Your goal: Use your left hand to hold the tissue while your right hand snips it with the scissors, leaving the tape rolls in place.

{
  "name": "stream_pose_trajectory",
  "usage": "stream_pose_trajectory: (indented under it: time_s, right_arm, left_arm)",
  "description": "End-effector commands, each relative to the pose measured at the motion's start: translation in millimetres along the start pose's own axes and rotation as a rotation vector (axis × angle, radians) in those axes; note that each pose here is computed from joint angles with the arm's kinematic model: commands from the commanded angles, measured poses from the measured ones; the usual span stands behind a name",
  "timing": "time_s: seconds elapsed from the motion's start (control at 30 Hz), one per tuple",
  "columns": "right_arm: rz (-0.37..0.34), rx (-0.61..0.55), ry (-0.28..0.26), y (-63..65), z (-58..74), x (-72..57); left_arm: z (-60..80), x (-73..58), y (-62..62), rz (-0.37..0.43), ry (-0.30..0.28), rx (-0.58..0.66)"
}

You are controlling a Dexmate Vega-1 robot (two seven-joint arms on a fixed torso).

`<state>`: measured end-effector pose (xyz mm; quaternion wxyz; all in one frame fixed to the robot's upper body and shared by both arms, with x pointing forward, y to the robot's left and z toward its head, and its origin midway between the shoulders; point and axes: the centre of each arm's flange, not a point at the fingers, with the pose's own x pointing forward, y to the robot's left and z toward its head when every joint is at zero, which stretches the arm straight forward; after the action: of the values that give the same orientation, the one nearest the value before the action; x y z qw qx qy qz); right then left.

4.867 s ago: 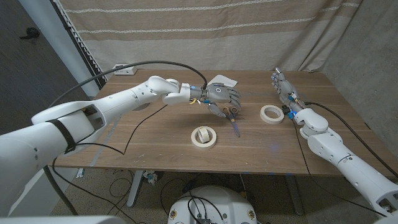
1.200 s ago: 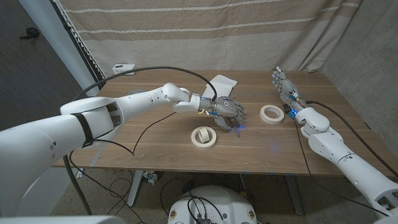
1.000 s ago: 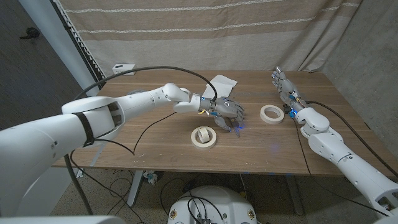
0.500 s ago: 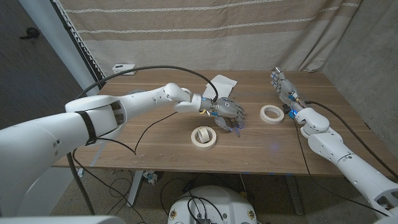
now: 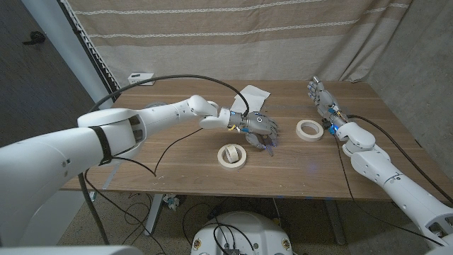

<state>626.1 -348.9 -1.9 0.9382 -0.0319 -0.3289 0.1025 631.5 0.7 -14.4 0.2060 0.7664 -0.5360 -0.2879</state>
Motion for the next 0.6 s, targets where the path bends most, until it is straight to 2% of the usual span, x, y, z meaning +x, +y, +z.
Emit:
stream_pose_trajectory:
  time_s: [0.03, 0.33, 0.6]
  right_arm:
    - [0.004, 0.003, -0.006, 0.6, 1.3, 0.0]
    - [0.001, 0.003, -0.005, -0.6, 2.1, -1.1]
    - [0.016, -0.001, 0.003, 1.4, 1.9, 0.4]
  left_arm:
    - [6.5, 5.6, -8.7, -0.036, -0.003, -0.001]
    - [8.5, 4.8, -15.6, -0.085, -0.001, -0.058]
    - [8.4, 2.3, -21.5, -0.087, 0.010, -0.100]
